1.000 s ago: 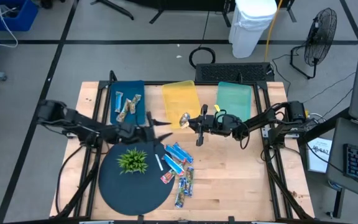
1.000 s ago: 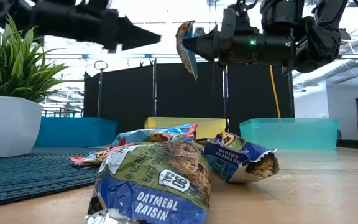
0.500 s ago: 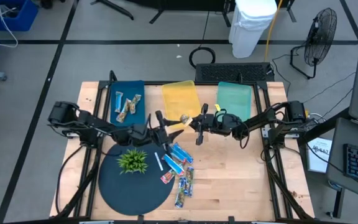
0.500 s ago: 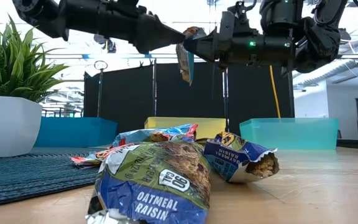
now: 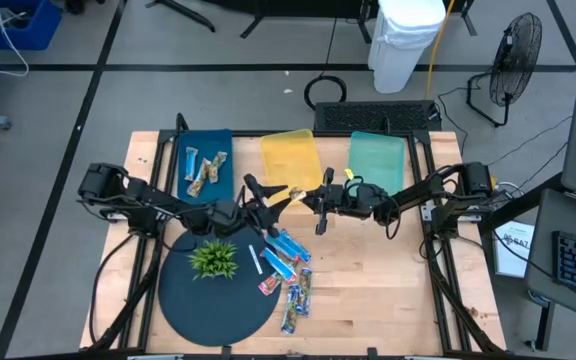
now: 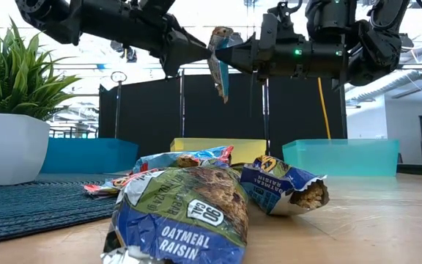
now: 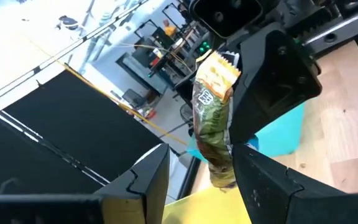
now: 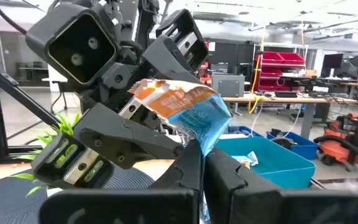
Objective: Pick and place Granola Bars by type
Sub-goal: Put the yellow granola bar into the blue bin
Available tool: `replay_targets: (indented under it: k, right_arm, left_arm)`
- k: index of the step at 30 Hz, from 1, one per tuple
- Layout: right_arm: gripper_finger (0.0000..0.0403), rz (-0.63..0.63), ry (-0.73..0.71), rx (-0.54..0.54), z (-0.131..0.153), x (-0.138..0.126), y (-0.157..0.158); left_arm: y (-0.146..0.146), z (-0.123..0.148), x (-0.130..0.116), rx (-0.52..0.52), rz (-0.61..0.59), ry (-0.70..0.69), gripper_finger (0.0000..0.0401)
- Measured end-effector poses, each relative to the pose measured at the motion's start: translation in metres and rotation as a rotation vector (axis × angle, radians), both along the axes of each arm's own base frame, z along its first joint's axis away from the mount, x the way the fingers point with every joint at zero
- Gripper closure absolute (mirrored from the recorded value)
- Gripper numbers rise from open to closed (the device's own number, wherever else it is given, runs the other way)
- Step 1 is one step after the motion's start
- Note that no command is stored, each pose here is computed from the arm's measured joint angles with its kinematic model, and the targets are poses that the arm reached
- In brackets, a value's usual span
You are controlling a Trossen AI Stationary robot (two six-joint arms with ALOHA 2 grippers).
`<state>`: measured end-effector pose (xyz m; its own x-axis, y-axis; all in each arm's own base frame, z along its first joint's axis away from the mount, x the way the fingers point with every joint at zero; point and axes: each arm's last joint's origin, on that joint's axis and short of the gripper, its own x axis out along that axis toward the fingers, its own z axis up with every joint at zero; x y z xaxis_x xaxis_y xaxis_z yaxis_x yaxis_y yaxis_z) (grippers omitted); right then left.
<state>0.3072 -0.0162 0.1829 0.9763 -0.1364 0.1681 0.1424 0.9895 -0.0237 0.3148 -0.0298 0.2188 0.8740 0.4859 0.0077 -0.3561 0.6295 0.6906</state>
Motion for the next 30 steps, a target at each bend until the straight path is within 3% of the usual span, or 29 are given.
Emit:
replay_targets:
  k: [10, 26, 30]
  right_arm:
    - [0.0403, 0.02, 0.0, -0.002, 0.0, 0.0001, 0.0006]
    - [0.0403, 0.018, 0.0, -0.002, 0.0, 0.0001, 0.0005]
    - [0.0403, 0.018, 0.0, -0.002, 0.0, 0.0001, 0.0005]
  left_arm:
    - [0.0011, 0.0026, 0.002, -0.061, -0.118, -0.057, 0.0222]
    - [0.0066, 0.0052, 0.0028, -0.096, -0.134, -0.101, 0.0222]
    - [0.0044, 0.0054, 0.0035, -0.123, -0.214, -0.109, 0.0222]
